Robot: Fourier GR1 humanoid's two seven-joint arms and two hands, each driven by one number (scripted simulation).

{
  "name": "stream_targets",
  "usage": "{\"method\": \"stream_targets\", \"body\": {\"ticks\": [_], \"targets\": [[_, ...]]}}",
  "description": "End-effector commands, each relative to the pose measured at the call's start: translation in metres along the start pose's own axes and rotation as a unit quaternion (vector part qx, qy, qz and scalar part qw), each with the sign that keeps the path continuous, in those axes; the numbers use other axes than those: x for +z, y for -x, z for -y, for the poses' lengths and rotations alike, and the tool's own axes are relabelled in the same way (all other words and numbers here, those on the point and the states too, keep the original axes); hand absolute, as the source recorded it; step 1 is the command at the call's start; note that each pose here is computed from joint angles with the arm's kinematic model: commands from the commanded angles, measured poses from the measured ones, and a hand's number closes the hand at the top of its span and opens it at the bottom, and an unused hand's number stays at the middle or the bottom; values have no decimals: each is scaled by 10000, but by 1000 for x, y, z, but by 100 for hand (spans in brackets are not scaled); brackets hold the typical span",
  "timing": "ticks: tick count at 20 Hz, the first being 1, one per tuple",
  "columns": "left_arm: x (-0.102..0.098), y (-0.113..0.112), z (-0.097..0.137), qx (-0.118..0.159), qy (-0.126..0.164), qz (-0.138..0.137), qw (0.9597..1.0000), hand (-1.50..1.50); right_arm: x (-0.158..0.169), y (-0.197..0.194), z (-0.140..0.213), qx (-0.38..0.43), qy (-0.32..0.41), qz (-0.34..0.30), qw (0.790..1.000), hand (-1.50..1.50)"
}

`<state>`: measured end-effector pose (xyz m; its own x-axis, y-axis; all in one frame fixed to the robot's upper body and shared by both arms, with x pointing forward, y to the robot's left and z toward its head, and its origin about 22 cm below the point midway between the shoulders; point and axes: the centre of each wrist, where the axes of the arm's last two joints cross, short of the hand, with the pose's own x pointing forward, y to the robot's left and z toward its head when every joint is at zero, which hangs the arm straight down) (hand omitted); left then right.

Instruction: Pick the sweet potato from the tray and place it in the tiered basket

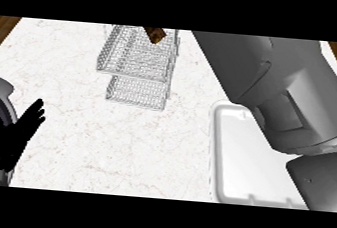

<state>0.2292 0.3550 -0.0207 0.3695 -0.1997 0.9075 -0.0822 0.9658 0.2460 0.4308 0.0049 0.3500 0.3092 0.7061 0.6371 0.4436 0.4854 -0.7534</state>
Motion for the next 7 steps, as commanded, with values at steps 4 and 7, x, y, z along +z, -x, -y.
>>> {"method": "stream_targets", "body": {"ticks": [4,7], "targets": [[12,14,-20,102,-262,-180,9994,0,-4,18,3,-2017,73,-365,9787,-150],[19,21,-24,128,-353,-284,9989,0,16,22,-7,-2160,-385,-69,9756,-150]]}}
